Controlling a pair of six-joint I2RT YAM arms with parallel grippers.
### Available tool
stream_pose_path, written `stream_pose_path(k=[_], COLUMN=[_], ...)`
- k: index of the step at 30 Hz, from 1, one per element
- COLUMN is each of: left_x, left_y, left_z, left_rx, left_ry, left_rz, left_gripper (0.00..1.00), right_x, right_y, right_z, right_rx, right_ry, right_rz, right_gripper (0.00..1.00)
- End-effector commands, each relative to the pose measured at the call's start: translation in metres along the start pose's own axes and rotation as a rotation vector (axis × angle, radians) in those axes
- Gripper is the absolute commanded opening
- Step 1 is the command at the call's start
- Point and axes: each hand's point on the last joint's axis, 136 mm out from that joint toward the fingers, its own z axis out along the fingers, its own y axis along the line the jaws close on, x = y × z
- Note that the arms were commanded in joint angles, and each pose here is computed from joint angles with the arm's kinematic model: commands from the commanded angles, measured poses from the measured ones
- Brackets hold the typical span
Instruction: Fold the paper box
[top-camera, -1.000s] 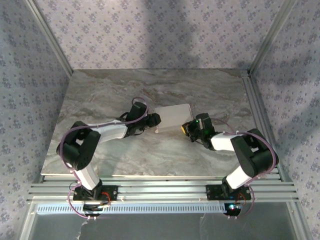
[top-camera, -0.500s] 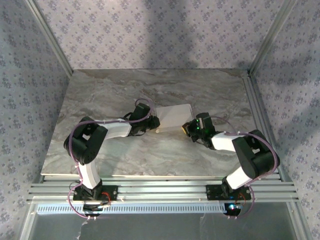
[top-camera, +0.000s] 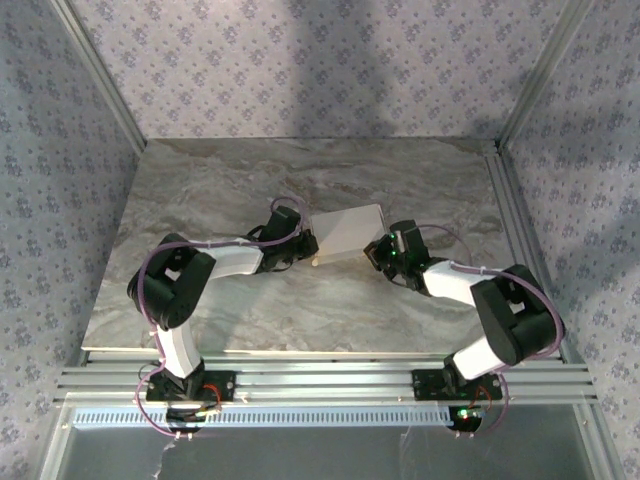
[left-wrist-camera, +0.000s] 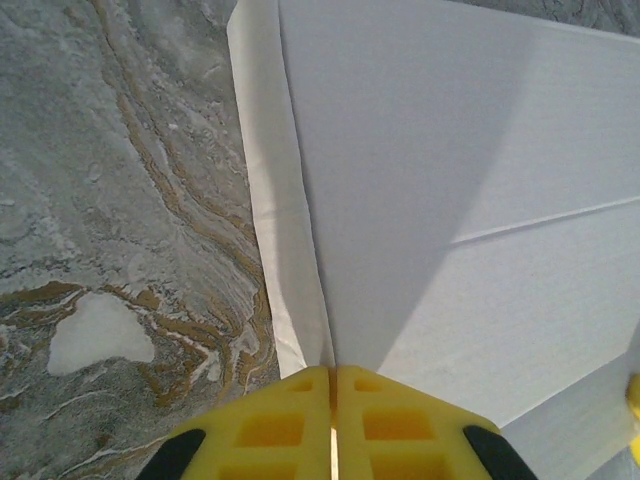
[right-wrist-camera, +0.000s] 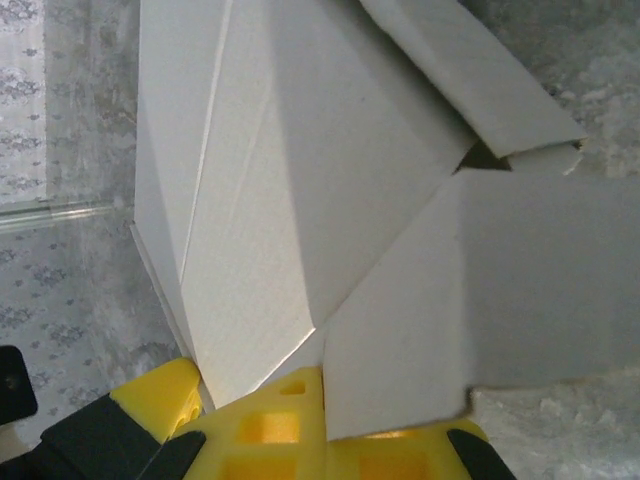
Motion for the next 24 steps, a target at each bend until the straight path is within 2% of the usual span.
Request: stream_pose_path(k=[1,3,7,15,20,24], left_x=[0.020,0.022,0.023,0.019,0.020,0.019], left_y=[0.039,0.043,0.051,0.055,0.056,0.056], left_z=[0.005,0.005,0.003,0.000,0.001,0.001], left_rx=[-0.136,-0.143,-0.149,-0.139,-0.140,-0.140], left_ry=[0.055,0.059,0.056,0.056,0.064,0.064], left_rz=[-0.005,-0.007,-0.025,-0.030,-0.025,-0.022], left_gripper=[0.04,0.00,0.00,0.00,0.00,0.00], right_x=[0.008,0.011,0.018,0.021,0.012,-0.002], right_y=[0.009,0.020,0.035,0.063,0.080,0.091], right_z=[-0.008,-0.010,-0.013,-0.037,-0.067,-0.093], right_rx=[0.038,0.038,0.033,0.030,-0.002,-0.009], right_ry=[0.016,0.020,0.022,-0.025,-0.083,-0.126], right_rz=[-0.126,-0.175,-0.253,-0.432,-0.557,-0.618], right_gripper=[0.00,0.00,0.01,0.32,0.45,0.51])
